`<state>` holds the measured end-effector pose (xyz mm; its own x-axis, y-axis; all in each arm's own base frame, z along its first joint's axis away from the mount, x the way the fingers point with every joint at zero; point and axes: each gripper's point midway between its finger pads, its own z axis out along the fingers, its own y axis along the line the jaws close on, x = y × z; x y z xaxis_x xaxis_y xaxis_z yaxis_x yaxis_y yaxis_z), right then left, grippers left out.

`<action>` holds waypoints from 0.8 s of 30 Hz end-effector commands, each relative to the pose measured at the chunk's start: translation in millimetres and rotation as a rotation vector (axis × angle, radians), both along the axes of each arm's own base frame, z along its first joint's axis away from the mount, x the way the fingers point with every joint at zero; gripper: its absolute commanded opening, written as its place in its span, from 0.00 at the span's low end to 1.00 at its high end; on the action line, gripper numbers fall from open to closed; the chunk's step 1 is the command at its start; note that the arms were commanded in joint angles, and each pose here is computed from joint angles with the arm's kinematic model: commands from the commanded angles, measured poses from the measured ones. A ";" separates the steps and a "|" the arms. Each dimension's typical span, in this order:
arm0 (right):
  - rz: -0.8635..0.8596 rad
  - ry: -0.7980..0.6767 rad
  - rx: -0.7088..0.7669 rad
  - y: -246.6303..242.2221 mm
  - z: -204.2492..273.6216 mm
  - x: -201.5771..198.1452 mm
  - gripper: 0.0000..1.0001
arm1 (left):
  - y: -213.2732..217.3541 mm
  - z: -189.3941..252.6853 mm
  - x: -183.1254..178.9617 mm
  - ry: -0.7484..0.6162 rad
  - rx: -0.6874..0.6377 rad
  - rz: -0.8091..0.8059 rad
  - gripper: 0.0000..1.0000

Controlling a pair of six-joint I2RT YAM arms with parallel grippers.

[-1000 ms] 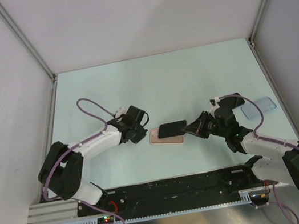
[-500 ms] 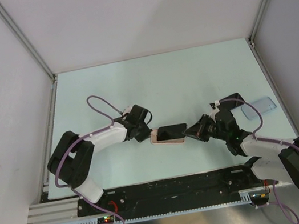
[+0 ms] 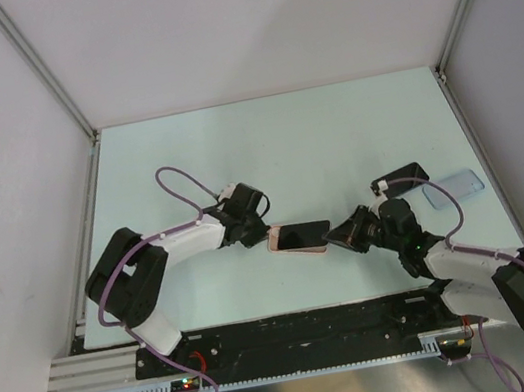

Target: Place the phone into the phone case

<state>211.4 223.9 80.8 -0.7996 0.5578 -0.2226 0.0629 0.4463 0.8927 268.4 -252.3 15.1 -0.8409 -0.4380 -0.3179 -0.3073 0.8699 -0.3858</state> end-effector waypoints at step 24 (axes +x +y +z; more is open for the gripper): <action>0.025 0.059 -0.143 16.3 -50.3 5.1 0.00 | -23.3 2.0 -7.4 0.012 -0.053 -0.063 0.00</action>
